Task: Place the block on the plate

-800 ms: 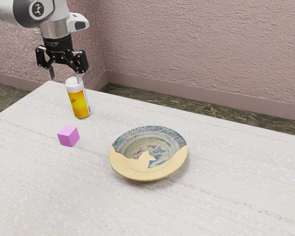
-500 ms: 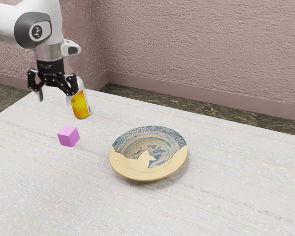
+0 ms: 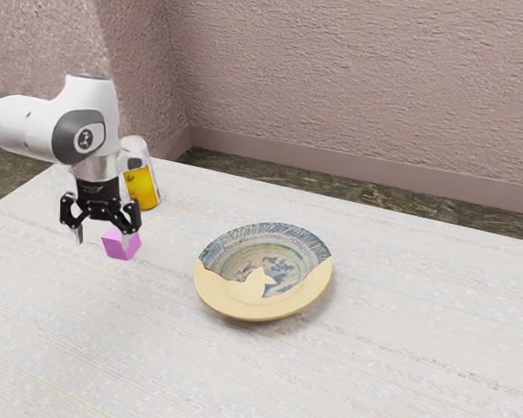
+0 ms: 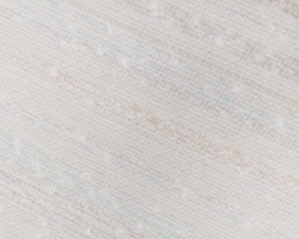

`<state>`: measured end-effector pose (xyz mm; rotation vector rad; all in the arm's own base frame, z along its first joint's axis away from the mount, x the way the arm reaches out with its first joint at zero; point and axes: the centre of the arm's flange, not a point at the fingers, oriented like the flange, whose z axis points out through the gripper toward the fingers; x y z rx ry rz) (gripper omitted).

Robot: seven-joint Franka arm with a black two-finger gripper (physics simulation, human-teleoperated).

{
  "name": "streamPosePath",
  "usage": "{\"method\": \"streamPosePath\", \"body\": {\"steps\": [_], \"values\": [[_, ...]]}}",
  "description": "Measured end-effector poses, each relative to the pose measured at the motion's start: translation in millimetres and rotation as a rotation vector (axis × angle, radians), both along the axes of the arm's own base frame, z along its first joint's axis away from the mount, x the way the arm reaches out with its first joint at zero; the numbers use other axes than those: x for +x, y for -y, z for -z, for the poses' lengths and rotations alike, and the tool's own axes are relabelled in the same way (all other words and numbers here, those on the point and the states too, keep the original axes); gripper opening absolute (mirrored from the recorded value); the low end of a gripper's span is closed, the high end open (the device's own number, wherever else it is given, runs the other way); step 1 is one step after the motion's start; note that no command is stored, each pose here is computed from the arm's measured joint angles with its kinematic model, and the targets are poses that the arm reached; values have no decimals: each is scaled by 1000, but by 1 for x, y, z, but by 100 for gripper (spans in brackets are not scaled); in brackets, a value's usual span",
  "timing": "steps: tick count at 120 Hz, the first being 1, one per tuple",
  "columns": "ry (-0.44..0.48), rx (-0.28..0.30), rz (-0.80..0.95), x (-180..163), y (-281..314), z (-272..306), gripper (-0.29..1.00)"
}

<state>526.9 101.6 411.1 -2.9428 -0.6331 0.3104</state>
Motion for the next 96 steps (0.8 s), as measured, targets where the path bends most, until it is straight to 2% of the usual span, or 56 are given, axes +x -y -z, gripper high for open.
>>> {"method": "streamPosePath", "body": {"steps": [26,59,96], "values": [[65,-3,-61,14,-69,37,70],[136,-11,-11,56,-102,60,70],[157,-36,88,88,-131,88,70]]}}
